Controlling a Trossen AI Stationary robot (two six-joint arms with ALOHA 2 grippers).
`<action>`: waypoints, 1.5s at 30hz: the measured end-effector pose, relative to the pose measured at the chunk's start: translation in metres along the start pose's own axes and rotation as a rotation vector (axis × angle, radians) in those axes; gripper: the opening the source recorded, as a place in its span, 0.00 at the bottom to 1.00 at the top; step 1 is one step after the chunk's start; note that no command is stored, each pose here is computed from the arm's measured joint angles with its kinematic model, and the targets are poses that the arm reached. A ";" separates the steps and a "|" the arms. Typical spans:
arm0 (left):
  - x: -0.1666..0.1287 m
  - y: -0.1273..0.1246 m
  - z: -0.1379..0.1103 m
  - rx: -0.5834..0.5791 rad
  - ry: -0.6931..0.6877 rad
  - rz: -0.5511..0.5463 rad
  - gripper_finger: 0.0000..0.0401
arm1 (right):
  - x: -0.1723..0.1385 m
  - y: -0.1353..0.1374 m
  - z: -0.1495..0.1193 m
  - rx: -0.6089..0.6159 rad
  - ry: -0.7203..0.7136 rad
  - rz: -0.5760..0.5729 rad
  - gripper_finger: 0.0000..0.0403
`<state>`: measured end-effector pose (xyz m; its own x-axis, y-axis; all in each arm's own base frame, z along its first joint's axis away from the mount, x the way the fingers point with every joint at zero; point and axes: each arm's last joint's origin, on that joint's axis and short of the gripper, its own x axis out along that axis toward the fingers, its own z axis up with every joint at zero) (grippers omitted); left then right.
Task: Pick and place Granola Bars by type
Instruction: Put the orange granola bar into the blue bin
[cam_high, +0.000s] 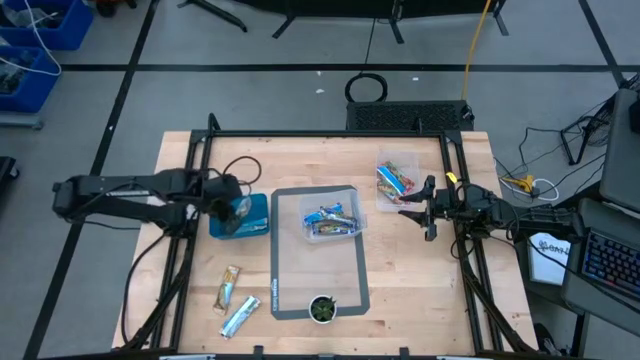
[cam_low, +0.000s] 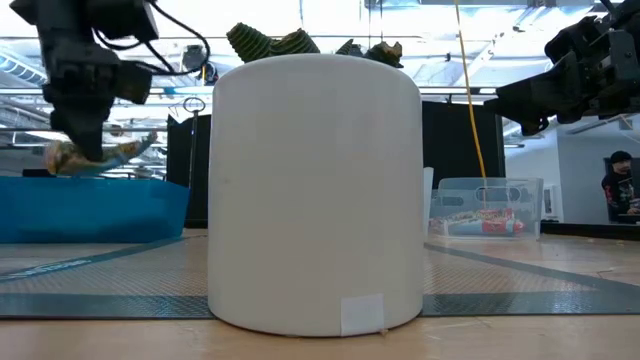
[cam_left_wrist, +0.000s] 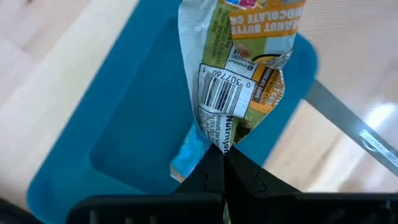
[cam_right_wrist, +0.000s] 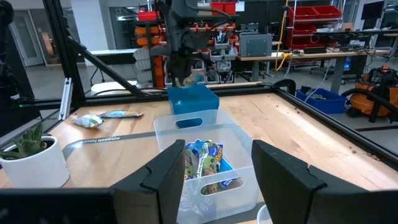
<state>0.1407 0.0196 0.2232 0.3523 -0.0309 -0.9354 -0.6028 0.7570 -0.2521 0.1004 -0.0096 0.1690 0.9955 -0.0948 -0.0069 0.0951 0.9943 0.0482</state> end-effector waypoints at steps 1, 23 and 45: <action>0.002 0.002 0.002 -0.007 0.006 0.011 0.00 | 0.000 0.000 0.000 0.000 -0.001 0.000 0.44; 0.032 0.012 0.029 -0.005 0.089 0.058 0.00 | 0.000 0.000 0.000 0.000 -0.001 0.000 0.44; 0.031 0.012 0.025 -0.040 0.145 0.042 0.00 | 0.000 0.000 0.000 0.000 0.000 0.000 0.44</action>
<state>0.1618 0.0440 0.1967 0.2210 -0.0959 -0.9706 -0.6437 0.7333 -0.2190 0.1003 -0.0096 0.1691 0.9955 -0.0948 -0.0065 0.0950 0.9943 0.0482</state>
